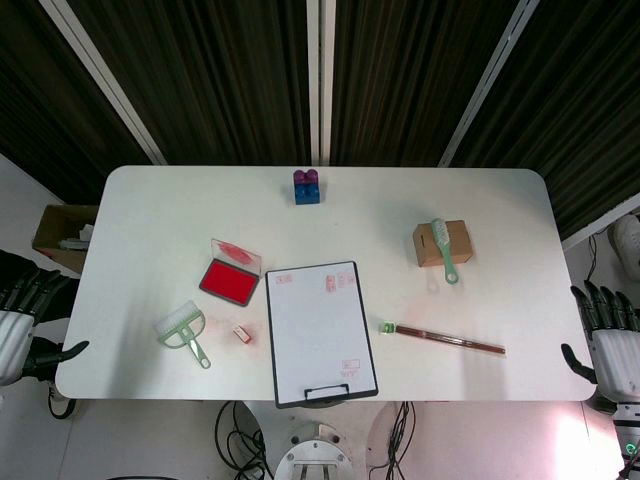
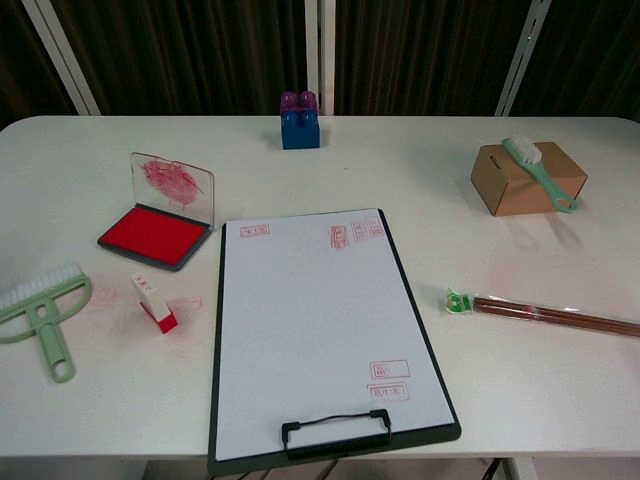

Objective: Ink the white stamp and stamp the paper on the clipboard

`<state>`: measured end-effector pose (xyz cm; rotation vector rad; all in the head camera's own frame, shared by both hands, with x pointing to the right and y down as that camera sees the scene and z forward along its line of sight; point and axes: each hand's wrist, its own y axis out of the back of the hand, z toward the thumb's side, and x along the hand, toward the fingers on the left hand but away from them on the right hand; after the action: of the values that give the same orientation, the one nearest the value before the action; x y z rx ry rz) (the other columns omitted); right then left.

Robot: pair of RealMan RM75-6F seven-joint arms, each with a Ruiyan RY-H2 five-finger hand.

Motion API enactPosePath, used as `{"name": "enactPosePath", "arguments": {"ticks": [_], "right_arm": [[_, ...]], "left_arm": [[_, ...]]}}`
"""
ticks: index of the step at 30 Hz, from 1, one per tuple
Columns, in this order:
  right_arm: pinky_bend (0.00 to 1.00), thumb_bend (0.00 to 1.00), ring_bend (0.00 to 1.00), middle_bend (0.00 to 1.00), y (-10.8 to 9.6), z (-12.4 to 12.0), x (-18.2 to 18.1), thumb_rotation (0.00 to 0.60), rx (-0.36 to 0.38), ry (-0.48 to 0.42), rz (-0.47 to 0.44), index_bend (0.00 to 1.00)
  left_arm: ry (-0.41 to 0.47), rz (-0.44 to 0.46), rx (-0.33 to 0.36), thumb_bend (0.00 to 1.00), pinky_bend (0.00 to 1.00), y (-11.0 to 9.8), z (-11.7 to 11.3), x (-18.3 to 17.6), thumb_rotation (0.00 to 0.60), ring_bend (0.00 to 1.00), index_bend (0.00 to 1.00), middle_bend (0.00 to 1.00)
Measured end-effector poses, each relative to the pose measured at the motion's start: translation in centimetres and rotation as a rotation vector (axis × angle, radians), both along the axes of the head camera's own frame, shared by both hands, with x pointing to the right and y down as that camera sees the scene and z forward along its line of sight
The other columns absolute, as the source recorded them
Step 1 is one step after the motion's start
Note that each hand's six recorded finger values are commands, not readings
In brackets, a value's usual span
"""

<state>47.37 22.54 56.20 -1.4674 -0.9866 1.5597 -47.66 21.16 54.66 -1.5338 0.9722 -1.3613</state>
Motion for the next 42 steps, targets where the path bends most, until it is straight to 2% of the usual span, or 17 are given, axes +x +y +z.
{"name": "enactPosePath", "arguments": {"ticks": [10,11,13,15,16,17,19,22,25,32,38,42], "right_arm": [[0.0,0.22,0.0,0.0,0.1,-0.1,0.2,0.6,0.002,-0.001,0.005,0.0],[0.0,0.22,0.0,0.0,0.0,-0.2,0.2,0.6,0.004,-0.002,0.006,0.0],[0.0,0.22,0.0,0.0,0.0,-0.4,0.3,0.6,0.006,0.0,0.006,0.0],[0.0,0.22,0.0,0.0,-0.1,-0.5,0.4,0.6,0.007,0.002,0.007,0.0],[0.0,0.22,0.0,0.0,-0.1,-0.5,0.4,0.6,0.007,0.001,0.008,0.0],[0.0,0.22,0.0,0.0,-0.1,-0.5,0.4,0.6,0.007,0.001,0.008,0.0],[0.0,0.22,0.0,0.0,-0.1,-0.4,0.3,0.6,0.002,0.003,0.007,0.0],[0.0,0.22,0.0,0.0,-0.2,-0.2,0.1,0.6,-0.007,0.005,0.001,0.0],[0.0,0.22,0.0,0.0,-0.3,0.0,-0.1,0.6,-0.014,0.001,-0.002,0.0],[0.0,0.22,0.0,0.0,0.0,0.0,0.0,0.6,-0.015,0.003,0.01,0.0],[0.0,0.22,0.0,0.0,0.2,-0.3,0.7,0.6,-0.011,0.012,0.027,0.0],[0.0,0.22,0.0,0.0,0.3,-0.5,0.9,0.6,-0.009,0.015,0.031,0.0]], "left_arm": [[0.005,0.007,-0.004,0.04,0.19,0.2,0.1,0.3,0.398,0.07,0.16,0.14],[0.01,0.012,-0.001,0.05,0.19,0.1,0.0,0.4,0.409,0.07,0.16,0.14],[0.021,0.025,0.003,0.06,0.22,0.0,-0.1,0.8,0.473,0.09,0.16,0.14],[0.04,0.05,0.008,0.07,0.35,-0.1,-0.3,1.5,0.567,0.18,0.18,0.15],[0.05,0.065,0.011,0.07,0.42,-0.1,-0.3,1.9,0.586,0.23,0.18,0.16],[0.065,0.087,0.016,0.07,0.54,-0.2,-0.4,2.5,0.6,0.33,0.19,0.18],[0.087,0.131,0.022,0.07,0.69,-0.4,-0.5,3.6,0.6,0.49,0.22,0.23],[0.109,0.231,0.029,0.07,0.79,-0.9,-0.5,6.0,0.6,0.67,0.27,0.31],[0.111,0.33,0.019,0.07,0.84,-1.5,0.0,8.5,0.6,0.76,0.31,0.34],[0.104,0.514,-0.08,0.1,0.91,-3.1,3.4,14.5,0.6,0.89,0.33,0.35],[0.068,0.65,-0.121,0.13,0.91,-2.9,7.1,19.5,0.6,0.9,0.31,0.35],[0.036,0.692,-0.167,0.13,0.91,-2.5,9.7,21.7,0.6,0.9,0.31,0.34]]}}
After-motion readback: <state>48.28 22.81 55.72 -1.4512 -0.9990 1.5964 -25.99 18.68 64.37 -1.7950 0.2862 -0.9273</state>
